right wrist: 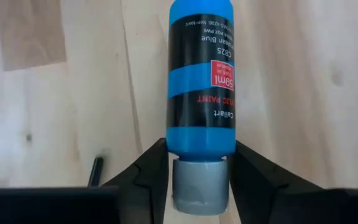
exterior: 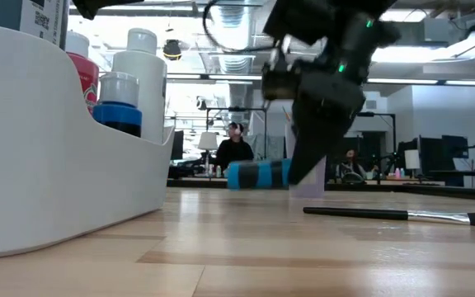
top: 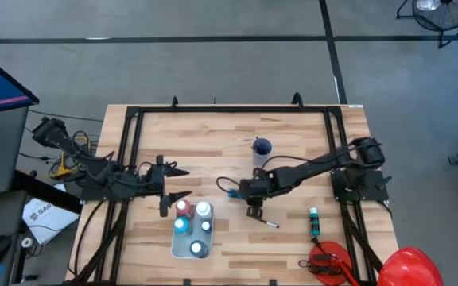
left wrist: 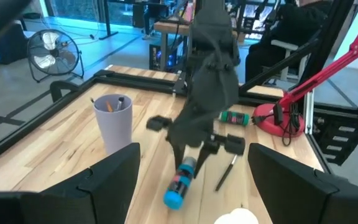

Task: Pick & Place Paint Supplies
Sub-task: Put the black blue paint bottle into the white bin

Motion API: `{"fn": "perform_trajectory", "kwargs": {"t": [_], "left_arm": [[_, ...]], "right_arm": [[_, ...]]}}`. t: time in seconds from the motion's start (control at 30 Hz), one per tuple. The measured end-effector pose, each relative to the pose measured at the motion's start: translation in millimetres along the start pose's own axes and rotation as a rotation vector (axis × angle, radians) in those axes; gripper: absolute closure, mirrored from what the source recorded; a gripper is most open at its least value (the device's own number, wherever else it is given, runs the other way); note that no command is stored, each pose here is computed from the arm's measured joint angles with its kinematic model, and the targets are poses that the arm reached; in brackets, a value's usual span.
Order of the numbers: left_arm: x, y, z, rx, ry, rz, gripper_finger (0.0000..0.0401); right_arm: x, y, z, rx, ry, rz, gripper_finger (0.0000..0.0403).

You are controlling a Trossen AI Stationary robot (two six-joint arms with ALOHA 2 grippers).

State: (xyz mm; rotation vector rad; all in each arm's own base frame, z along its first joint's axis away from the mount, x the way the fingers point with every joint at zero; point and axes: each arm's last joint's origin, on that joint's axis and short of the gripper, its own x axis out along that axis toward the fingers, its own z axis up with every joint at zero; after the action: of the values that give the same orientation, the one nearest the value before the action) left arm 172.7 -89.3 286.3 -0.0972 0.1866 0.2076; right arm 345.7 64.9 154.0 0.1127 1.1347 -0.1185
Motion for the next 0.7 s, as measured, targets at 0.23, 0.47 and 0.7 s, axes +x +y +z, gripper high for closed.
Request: {"fn": "perform_trajectory", "kwargs": {"t": [0.23,0.47,0.7], "left_arm": [[14.7,-0.2,-3.7,-0.001,0.006,0.045,0.0109],[52.9,-5.6,-17.3,0.075,0.067,-0.07,0.0109],[71.7,-13.1,-18.8,0.208,0.1,-0.121,0.0109]], "right_arm": [[-24.9,5.3,4.0,0.022,-0.048,-0.001,0.0277],[-55.8,18.9,19.8,0.016,-0.024,-0.027,0.0274],[-97.3,33.5,44.6,0.01,-0.057,-0.017,0.0275]]}}
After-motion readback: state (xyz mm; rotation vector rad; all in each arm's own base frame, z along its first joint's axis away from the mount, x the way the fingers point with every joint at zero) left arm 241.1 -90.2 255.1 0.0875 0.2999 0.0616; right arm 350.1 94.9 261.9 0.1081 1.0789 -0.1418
